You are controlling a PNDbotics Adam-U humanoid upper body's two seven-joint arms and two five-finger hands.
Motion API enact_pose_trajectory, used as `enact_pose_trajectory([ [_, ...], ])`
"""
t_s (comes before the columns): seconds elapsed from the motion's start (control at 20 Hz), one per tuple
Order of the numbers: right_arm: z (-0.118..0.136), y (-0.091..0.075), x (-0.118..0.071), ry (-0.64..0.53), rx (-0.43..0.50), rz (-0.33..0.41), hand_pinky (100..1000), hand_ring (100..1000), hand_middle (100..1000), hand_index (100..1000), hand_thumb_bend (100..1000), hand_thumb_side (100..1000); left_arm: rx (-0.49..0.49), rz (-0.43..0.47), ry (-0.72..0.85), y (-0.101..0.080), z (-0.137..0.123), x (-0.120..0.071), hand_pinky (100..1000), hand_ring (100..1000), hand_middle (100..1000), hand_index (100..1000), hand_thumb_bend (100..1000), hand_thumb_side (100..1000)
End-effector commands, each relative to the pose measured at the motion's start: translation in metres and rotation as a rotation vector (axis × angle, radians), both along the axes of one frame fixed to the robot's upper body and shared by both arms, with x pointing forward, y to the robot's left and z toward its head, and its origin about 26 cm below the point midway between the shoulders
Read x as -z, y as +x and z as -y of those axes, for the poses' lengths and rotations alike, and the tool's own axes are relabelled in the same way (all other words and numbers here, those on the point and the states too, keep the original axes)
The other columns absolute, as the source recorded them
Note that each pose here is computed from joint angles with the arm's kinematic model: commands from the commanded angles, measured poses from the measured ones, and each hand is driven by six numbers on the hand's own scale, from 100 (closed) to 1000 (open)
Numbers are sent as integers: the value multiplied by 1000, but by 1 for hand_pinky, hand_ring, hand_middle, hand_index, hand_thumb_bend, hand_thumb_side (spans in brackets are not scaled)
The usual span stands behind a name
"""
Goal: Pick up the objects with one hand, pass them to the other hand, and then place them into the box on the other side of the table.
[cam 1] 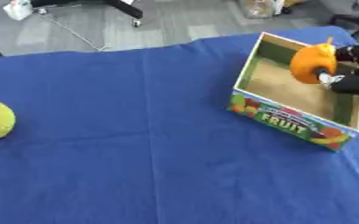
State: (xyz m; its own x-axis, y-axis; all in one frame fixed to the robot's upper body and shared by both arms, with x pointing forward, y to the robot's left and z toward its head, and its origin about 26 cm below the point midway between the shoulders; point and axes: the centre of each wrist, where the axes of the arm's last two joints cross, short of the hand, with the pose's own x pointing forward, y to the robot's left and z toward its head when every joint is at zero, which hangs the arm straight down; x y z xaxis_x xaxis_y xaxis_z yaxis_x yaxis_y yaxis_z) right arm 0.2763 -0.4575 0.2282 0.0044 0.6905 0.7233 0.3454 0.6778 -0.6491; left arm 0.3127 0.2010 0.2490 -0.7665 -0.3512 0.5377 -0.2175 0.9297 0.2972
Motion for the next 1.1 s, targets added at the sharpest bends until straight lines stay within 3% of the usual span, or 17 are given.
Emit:
enact_pose_trajectory([
  [0.05, -2, 0, -16, -98, -27, 8, 720, 1000, 956, 999, 454, 100, -18, 41, 15, -3, -6, -10, 726, 764, 672, 686, 588, 630],
  [0.3, -7, 0, -21, -110, -61, 14, 723, 1000, 979, 1000, 466, 100, -29, 40, 13, -3, -8, -9, 726, 764, 671, 687, 588, 626],
  [0.35, -9, 0, -24, -96, -72, 29, 722, 1000, 982, 1000, 445, 100, -35, 40, 11, -2, -9, -9, 726, 764, 671, 687, 589, 625],
  [0.45, -19, -3, -33, -46, -101, 80, 717, 1000, 987, 1000, 299, 106, -52, 41, 6, -2, -12, -8, 725, 763, 671, 687, 588, 618],
  [0.55, -36, -9, -45, 32, -141, 161, 719, 1000, 995, 1000, 114, 302, -70, 40, 4, -2, -15, -6, 724, 763, 671, 688, 584, 612],
  [0.7, -60, -20, -61, 159, -241, 294, 744, 1000, 1000, 1000, 100, 482, -101, 32, 7, -1, -21, -3, 724, 763, 670, 688, 584, 607],
  [0.8, -62, -22, -65, 212, -318, 354, 752, 1000, 1000, 1000, 100, 520, -118, 30, 7, -1, -24, -2, 724, 763, 671, 688, 584, 603],
  [1.1, -55, -27, -58, 289, -504, 438, 732, 1000, 997, 1000, 100, 332, -188, 30, 0, -1, -38, 0, 722, 762, 671, 693, 581, 574],
])
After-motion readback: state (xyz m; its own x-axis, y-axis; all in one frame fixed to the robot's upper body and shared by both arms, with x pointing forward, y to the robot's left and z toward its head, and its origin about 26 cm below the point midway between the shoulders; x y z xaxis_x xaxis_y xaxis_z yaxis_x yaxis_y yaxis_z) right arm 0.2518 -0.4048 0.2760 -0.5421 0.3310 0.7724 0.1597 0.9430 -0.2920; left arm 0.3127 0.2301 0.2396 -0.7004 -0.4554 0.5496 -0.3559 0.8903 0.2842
